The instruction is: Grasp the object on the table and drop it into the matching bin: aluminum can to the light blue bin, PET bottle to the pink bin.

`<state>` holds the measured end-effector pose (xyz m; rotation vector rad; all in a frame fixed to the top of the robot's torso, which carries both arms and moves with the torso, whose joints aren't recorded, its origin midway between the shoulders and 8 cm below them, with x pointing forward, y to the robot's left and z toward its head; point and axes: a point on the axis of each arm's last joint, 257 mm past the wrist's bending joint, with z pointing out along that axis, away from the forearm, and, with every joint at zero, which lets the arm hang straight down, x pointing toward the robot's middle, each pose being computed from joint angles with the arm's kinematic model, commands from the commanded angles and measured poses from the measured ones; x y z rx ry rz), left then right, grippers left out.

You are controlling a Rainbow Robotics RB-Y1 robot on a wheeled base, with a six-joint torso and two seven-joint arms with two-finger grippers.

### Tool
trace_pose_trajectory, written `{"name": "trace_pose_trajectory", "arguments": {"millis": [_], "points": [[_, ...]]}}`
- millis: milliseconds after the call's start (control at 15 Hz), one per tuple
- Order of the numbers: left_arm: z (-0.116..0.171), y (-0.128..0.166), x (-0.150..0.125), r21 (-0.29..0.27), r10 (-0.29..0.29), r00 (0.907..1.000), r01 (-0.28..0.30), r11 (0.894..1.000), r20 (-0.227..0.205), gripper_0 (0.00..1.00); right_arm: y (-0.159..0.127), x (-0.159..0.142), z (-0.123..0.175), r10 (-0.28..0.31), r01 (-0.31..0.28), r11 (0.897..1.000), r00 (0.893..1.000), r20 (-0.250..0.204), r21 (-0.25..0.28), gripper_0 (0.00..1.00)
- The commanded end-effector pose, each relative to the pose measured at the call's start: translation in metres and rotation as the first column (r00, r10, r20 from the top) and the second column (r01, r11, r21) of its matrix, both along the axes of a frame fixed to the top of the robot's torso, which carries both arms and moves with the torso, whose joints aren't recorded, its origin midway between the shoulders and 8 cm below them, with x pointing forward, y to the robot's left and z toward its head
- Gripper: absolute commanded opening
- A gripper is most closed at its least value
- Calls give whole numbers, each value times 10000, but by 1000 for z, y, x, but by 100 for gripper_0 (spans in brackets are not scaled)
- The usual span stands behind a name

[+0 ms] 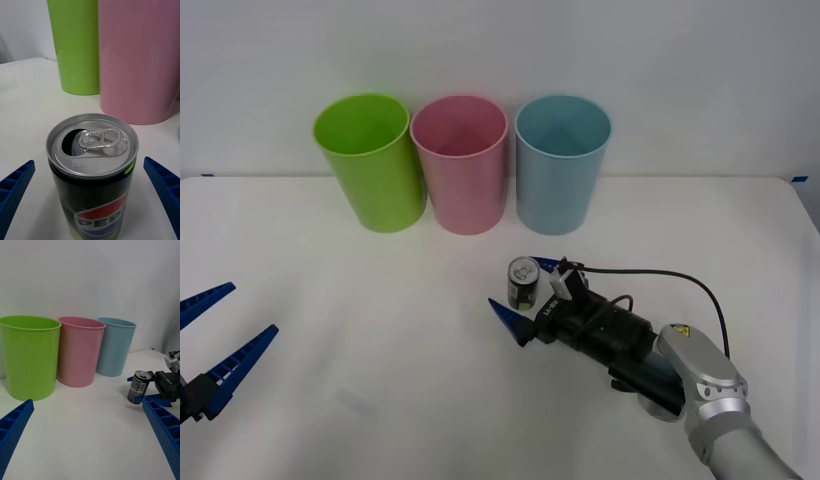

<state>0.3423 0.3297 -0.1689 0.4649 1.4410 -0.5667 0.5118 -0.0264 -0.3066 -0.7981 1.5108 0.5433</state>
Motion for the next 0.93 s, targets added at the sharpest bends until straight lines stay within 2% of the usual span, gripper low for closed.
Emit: {"name": "trace_pose_trajectory", "arguments": {"millis": [67,133,933], "points": [[0,0,0,0,0,10000,0,10000,0,100,0,0,1,-13,13,10000,10000,-3,43,6],[0,0,0,0,0,10000,0,10000,0,100,0,0,1,-7,7,10000,10000,-6,38,0],[0,0,0,0,0,10000,0,10000,0,100,-3,-3,7,78,-79,9997,9999,68,219,0]]}}
